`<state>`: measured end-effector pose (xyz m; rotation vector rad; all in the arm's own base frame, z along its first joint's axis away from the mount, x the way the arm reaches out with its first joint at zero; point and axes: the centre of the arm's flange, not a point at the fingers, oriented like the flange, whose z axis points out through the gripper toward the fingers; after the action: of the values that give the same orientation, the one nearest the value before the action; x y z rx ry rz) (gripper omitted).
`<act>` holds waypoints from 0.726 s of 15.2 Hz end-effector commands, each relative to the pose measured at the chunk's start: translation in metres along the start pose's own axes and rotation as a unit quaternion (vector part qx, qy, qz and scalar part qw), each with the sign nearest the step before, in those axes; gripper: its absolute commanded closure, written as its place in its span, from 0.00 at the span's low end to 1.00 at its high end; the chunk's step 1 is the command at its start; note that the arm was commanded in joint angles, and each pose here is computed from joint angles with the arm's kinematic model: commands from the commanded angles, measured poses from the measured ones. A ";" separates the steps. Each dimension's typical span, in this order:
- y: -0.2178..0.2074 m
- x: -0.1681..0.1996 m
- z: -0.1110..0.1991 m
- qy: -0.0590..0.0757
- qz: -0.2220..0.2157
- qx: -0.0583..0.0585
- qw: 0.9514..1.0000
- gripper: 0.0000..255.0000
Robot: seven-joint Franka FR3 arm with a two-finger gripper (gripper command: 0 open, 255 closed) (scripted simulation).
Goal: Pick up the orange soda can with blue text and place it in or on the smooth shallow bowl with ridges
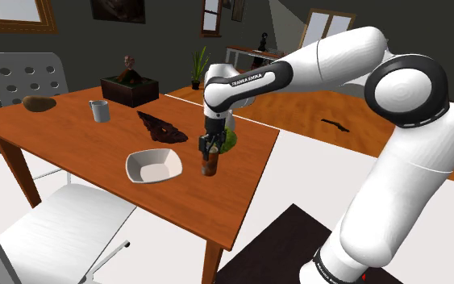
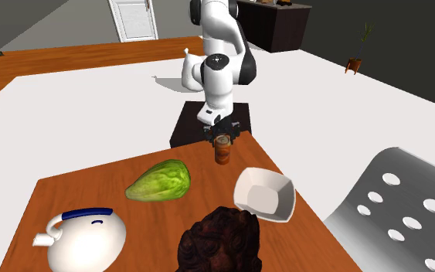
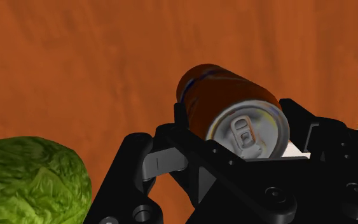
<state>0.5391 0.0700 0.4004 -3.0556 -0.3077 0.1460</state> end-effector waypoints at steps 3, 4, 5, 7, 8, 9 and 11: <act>-0.002 -0.002 -0.021 0.000 0.000 0.000 1.000 1.00; -0.003 -0.002 -0.026 0.000 0.000 0.000 1.000 1.00; -0.003 -0.003 -0.032 0.000 0.000 0.000 1.000 1.00; -0.004 -0.003 -0.042 0.000 0.000 0.000 1.000 1.00; -0.004 -0.004 -0.047 0.000 0.000 0.000 1.000 1.00; -0.005 -0.004 -0.053 0.000 0.000 0.000 1.000 1.00; -0.005 -0.005 -0.063 0.000 0.000 0.000 1.000 1.00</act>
<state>0.5398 0.0717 0.4585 -3.0557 -0.3076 0.1460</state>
